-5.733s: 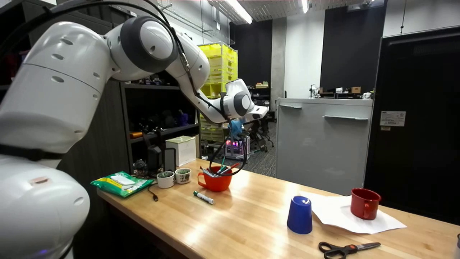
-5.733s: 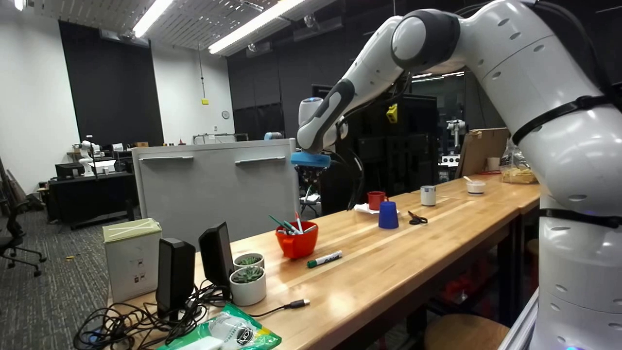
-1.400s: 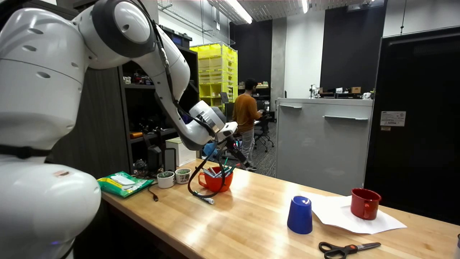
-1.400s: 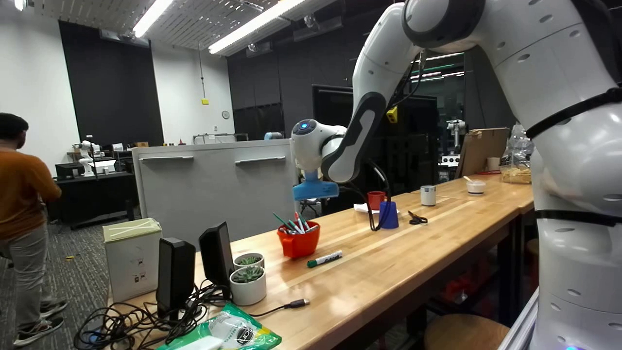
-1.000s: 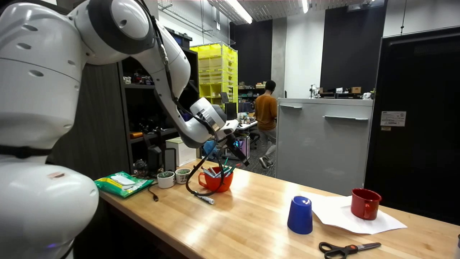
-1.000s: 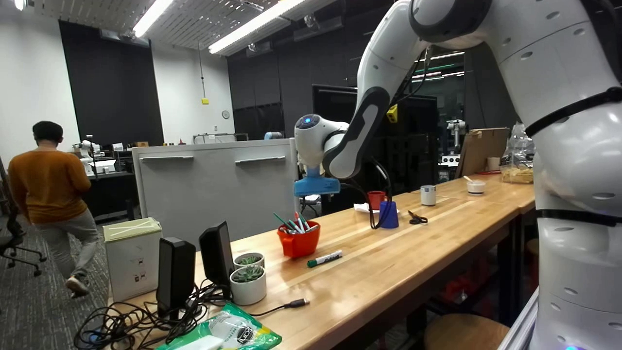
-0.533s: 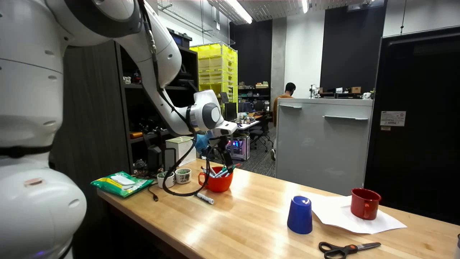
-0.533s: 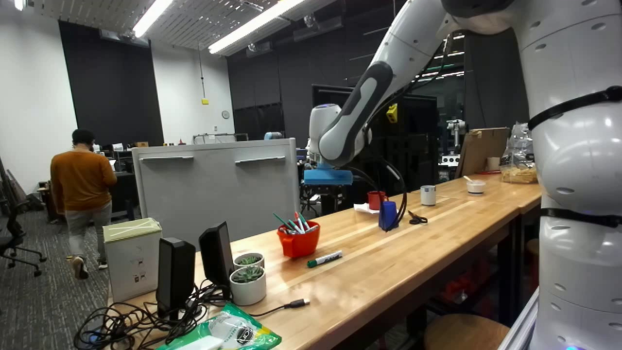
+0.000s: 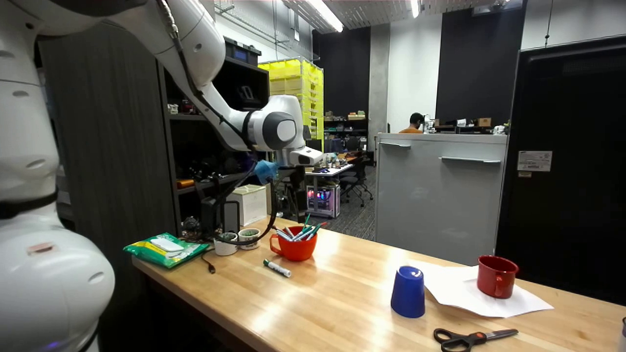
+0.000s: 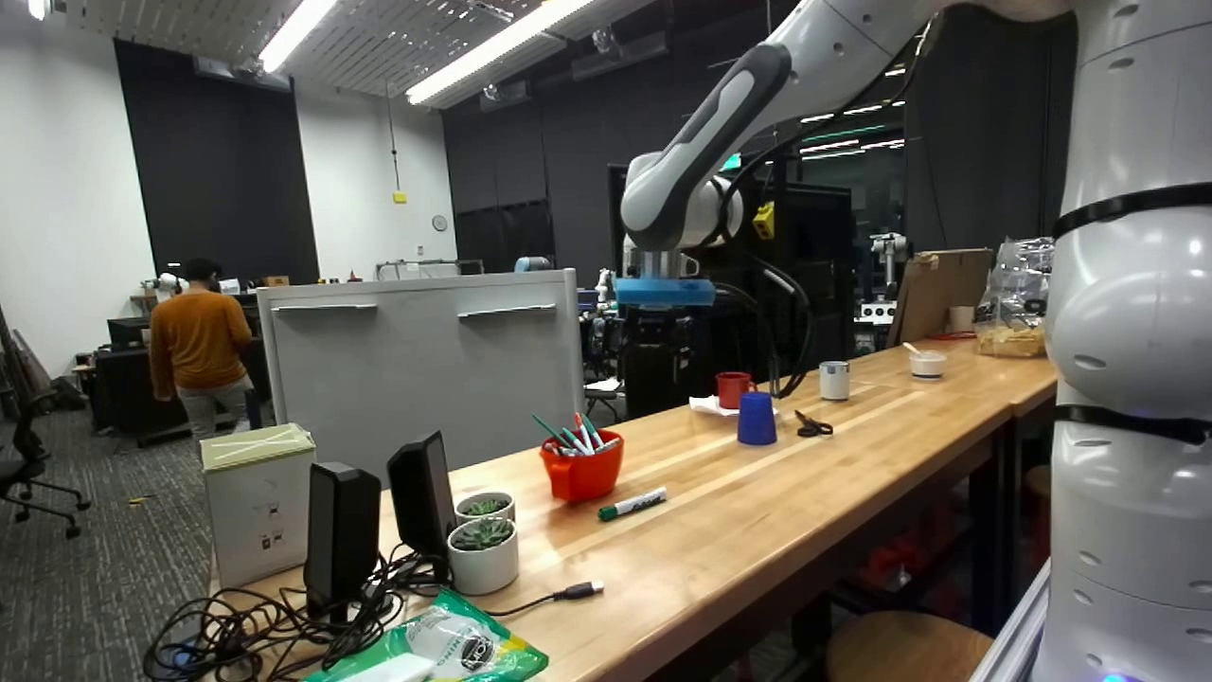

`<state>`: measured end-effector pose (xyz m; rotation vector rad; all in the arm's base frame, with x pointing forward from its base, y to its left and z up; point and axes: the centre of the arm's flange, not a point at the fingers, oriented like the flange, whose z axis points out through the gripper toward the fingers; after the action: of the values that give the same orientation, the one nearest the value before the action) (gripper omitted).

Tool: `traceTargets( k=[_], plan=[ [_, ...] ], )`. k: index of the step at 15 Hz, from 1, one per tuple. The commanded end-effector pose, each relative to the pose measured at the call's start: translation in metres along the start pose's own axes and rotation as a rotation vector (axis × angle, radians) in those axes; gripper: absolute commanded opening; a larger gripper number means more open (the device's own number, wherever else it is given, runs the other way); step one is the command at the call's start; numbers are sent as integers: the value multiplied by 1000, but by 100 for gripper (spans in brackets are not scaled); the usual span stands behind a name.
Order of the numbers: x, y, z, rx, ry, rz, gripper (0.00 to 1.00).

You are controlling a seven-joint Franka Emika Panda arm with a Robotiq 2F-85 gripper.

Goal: Lift the pen and put it in the red cup

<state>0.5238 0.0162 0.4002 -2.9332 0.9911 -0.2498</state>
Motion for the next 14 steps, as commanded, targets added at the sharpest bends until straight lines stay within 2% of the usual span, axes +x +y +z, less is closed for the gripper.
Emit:
traceTargets(
  k=[1, 4, 7, 10, 13, 14],
  plan=[
    [-11, 24, -30, 9, -115, -128, 100],
    [-14, 46, -42, -24, -160, -266, 100],
    [-16, 69, -54, -54, -161, -398, 100],
    [-21, 99, -63, -62, -176, -513, 100],
    [-33, 114, -71, -60, -193, -625, 100],
    [-15, 95, -57, -55, -199, -556, 100]
  ],
)
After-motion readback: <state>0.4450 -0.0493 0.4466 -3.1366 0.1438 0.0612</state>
